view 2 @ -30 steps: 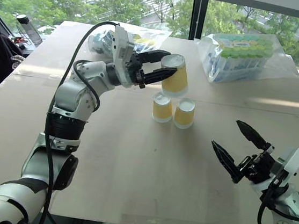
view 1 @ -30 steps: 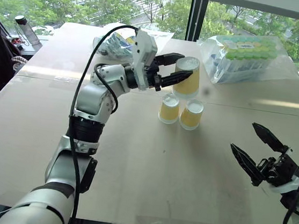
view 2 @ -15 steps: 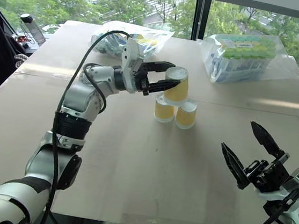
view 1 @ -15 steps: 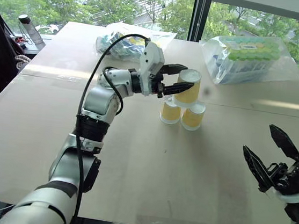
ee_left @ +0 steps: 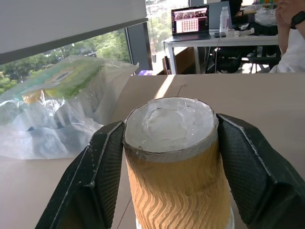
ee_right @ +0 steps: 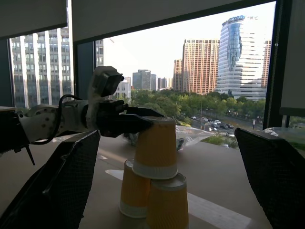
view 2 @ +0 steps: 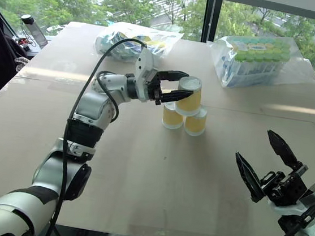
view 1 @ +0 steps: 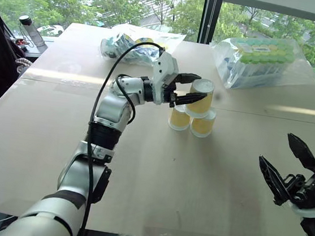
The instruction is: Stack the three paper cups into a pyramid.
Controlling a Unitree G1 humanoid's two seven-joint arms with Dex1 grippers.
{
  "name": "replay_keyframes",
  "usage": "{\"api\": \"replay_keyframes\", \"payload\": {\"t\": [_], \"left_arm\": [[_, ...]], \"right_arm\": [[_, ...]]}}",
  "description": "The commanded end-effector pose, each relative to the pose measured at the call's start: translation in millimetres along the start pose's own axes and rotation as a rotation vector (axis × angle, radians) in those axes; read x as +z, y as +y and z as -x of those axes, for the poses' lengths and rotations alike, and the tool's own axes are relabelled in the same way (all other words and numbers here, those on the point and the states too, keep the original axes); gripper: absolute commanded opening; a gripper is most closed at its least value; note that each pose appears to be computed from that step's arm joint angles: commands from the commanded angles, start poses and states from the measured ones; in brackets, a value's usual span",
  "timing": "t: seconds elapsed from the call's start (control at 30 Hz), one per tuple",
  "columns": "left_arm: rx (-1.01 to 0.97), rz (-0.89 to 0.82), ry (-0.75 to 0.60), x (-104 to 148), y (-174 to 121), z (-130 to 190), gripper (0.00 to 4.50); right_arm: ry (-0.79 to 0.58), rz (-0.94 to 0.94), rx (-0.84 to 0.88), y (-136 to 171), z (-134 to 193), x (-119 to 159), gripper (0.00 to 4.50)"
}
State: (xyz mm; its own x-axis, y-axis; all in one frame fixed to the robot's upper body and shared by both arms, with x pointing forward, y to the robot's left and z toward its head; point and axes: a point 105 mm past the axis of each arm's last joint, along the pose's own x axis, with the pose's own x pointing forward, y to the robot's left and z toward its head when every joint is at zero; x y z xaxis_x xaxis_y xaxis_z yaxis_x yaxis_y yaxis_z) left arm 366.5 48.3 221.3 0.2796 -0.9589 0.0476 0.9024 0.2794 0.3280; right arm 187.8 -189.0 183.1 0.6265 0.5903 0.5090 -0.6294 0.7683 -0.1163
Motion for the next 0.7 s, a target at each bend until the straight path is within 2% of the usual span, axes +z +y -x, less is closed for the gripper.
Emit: {"api": "replay_keyframes", "payload": {"t": [0.03,0.07,0.33,0.43,0.53,0.7], "left_arm": [[0.027,-0.069,-0.041,18,8,-1,4.19],[0.029,-0.07,-0.042,18,9,-1,4.42],[0.043,-0.068,-0.066,22,9,0,4.42],[0.048,-0.082,-0.137,38,8,0,4.42],[0.039,-0.078,-0.275,60,4,3,4.42],[0.006,-0.085,-0.309,68,-3,14,4.42]], "right_arm": [[-0.031,0.026,0.014,2,-3,8,4.5],[-0.03,0.026,0.014,2,-3,8,4.5],[-0.027,0.021,0.022,2,-3,8,4.5],[-0.022,0.015,0.026,3,-2,7,4.5],[-0.014,0.007,0.032,3,0,5,4.5],[0.001,-0.024,0.054,5,1,-1,4.5]]}}
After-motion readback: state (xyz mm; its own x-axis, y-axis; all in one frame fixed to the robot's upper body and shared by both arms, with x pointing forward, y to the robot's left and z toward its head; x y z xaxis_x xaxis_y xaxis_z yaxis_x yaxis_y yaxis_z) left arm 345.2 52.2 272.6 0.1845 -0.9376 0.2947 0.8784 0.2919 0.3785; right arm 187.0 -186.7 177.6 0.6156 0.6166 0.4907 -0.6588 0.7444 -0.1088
